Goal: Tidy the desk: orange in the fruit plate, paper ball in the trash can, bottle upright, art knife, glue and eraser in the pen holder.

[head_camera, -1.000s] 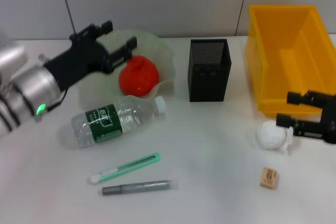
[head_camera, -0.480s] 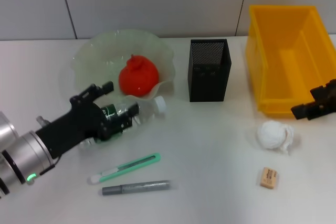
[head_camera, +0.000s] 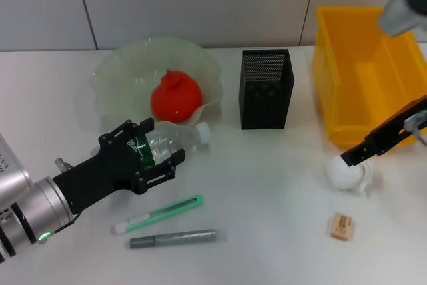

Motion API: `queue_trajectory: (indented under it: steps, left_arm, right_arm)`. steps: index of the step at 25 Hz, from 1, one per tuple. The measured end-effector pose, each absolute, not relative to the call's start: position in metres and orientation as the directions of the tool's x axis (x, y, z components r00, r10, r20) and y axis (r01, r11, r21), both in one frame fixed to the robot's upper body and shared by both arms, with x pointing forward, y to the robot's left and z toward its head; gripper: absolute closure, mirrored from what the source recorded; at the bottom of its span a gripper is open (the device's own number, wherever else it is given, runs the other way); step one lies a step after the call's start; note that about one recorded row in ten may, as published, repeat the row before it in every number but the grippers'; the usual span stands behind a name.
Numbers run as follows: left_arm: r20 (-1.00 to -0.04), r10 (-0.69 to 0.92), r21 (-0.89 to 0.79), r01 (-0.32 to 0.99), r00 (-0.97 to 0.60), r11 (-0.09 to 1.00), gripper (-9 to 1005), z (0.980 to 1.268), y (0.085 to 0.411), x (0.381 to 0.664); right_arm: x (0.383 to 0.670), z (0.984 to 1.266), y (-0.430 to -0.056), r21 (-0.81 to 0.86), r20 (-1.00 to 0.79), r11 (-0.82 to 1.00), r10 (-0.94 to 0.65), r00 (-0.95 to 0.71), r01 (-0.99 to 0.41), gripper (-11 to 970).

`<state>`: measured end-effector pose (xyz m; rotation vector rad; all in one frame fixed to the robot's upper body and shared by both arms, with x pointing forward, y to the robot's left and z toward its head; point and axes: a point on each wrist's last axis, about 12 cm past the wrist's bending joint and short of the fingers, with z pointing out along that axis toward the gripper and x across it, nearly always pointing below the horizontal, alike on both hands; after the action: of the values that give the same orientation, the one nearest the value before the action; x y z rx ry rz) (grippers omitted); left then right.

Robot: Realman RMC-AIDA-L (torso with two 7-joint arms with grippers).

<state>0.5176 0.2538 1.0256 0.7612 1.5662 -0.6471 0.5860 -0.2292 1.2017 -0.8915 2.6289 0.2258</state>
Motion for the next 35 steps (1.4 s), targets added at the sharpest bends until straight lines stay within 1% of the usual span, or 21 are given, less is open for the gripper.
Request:
queue_trajectory:
  steps: [4, 14, 19, 23, 30, 32, 35]
  left_arm:
    - [-0.991, 0.110, 0.015, 0.776, -0.071, 0.630, 160, 1.025, 0.256, 0.516]
    - [-0.991, 0.113, 0.010, 0.779, -0.078, 0.628, 165, 1.023, 0.257, 0.512]
    - [-0.991, 0.110, 0.008, 0.778, -0.079, 0.628, 168, 1.022, 0.257, 0.511]
    - [-0.991, 0.107, 0.006, 0.780, -0.079, 0.626, 170, 1.022, 0.257, 0.510]
    - [-0.991, 0.110, 0.005, 0.785, -0.081, 0.620, 174, 1.021, 0.257, 0.508]
    - [-0.991, 0.110, 0.004, 0.785, -0.081, 0.620, 175, 1.021, 0.257, 0.508]
    - [-0.991, 0.109, 0.007, 0.786, -0.077, 0.618, 177, 1.022, 0.257, 0.508]
  right_arm:
    - [0.594, 1.184, -0.219, 0.031, -0.355, 0.790, -0.564, -0.746, -0.612, 210]
    - [0.600, 1.163, -0.216, 0.006, -0.324, 0.795, -0.573, -0.753, -0.607, 242]
    - [0.607, 1.145, -0.215, -0.003, -0.296, 0.801, -0.572, -0.765, -0.598, 258]
    - [0.609, 1.139, -0.212, -0.001, -0.287, 0.797, -0.578, -0.764, -0.603, 271]
    - [0.608, 1.140, -0.210, 0.001, -0.285, 0.790, -0.587, -0.758, -0.613, 293]
    - [0.607, 1.144, -0.210, 0.001, -0.286, 0.787, -0.591, -0.755, -0.617, 328]
    - [0.604, 1.159, -0.211, -0.005, -0.307, 0.783, -0.593, -0.744, -0.622, 380]
